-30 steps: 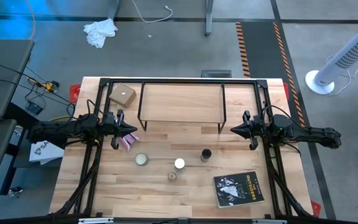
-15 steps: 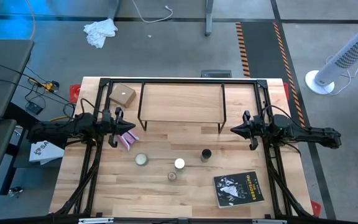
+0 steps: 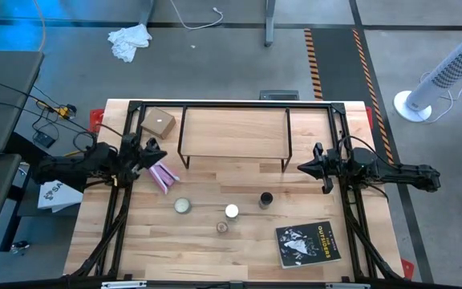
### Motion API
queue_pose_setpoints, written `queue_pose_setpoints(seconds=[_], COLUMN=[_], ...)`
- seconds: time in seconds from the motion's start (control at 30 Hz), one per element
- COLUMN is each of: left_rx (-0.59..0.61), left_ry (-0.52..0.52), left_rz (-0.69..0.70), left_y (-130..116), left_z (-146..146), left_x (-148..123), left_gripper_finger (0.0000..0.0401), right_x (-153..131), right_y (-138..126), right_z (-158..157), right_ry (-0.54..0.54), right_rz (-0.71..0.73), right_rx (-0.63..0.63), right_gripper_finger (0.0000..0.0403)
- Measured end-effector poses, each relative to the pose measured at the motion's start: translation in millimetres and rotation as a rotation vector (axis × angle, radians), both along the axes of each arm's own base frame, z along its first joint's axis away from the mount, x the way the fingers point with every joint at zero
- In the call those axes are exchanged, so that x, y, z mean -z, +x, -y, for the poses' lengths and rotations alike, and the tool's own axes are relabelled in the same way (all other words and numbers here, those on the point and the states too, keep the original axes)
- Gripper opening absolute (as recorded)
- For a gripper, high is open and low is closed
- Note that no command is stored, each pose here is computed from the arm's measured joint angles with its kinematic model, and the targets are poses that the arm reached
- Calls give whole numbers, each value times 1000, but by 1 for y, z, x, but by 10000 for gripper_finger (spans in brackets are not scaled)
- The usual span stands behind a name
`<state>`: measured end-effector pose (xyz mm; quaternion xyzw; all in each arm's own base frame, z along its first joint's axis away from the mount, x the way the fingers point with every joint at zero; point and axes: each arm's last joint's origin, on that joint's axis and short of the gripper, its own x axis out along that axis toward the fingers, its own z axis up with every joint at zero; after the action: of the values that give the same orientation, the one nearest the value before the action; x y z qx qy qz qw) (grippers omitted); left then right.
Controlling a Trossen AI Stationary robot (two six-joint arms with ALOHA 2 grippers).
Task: Shelf spices
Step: Move the shelf to the middle of the table
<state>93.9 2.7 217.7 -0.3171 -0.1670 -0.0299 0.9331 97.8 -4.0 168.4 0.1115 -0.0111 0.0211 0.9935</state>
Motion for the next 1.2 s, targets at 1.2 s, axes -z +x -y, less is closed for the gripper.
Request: queue_pose_setpoints(seconds=[1.2], left_rx=[-703], left_ry=[175], left_rz=[-866], left_y=[83], left_z=[-49], left_x=[-226], left_gripper_finger=[0], right_x=[-99], right_y=[-9], right_z=[9], right_ry=[433], right_rz=[393], right_rx=[230], right_gripper_finger=[0])
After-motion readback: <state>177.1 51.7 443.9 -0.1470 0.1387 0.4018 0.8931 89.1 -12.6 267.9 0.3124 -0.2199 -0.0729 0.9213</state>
